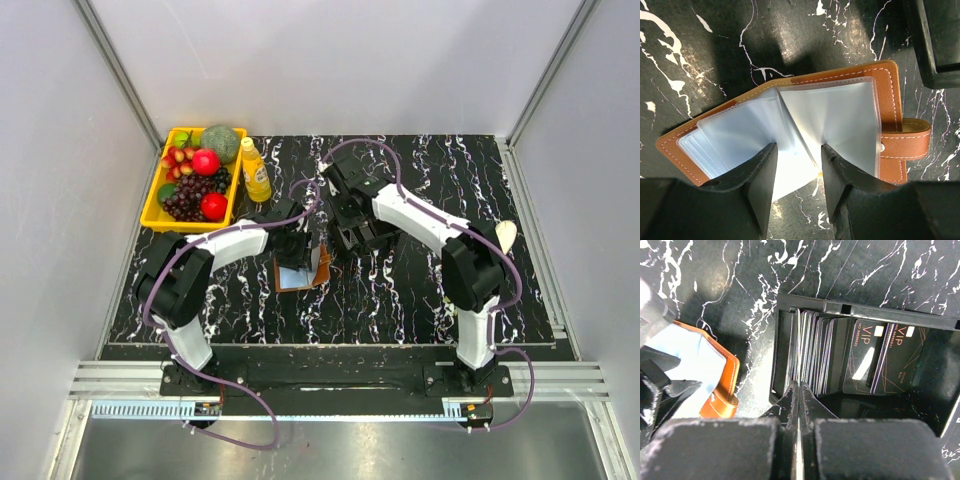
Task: Put the credit cards into the card holder
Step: Pick up the credit card from the storage box, then insert the credit card into the card holder.
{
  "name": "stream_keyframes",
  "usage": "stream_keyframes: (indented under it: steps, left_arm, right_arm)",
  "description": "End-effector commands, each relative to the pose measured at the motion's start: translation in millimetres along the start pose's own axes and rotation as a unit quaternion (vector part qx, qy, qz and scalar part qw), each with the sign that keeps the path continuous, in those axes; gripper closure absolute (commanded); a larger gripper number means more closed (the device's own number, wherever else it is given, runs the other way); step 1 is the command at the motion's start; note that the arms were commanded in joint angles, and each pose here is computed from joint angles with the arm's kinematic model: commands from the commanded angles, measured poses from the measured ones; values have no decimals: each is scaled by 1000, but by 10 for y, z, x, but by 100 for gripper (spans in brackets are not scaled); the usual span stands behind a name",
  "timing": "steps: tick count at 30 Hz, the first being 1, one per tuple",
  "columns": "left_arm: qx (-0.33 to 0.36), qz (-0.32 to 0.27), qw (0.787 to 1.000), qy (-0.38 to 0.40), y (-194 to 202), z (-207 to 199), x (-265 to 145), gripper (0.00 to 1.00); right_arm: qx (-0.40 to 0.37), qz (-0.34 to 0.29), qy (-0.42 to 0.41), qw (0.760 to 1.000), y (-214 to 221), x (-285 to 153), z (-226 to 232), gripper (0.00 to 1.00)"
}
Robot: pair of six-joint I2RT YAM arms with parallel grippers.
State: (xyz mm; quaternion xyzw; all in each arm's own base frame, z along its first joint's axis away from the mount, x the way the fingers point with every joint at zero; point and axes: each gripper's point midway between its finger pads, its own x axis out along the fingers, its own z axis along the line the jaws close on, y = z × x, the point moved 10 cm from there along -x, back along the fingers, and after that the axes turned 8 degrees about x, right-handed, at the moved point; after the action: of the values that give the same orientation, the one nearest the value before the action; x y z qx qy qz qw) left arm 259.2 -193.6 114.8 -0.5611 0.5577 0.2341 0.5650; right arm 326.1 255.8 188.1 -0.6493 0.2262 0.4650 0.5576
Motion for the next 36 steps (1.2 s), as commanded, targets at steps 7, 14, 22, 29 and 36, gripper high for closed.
stream_keyframes:
  steps: [7, 14, 22, 29, 36]
  left_arm:
    - [-11, -39, 999, -35, 11, 49, -120, 55]
    - [-26, -82, 995, -50, 15, 67, -263, 51]
    - [-59, -117, 988, -76, 68, 106, -421, 54]
    - [-91, -135, 981, -104, 203, 192, -505, 59]
    - [-98, -125, 983, -87, 281, 198, -422, 60]
  right_arm:
    - [85, -63, -78, 991, -226, -400, 135, 100]
    - [164, -89, -177, 966, -214, -651, 268, 100]
    - [230, -70, -263, 934, -86, -647, 393, 100]
    - [253, -65, -282, 923, 0, -546, 452, 100]
    - [224, -60, -278, 932, 82, -436, 695, 100]
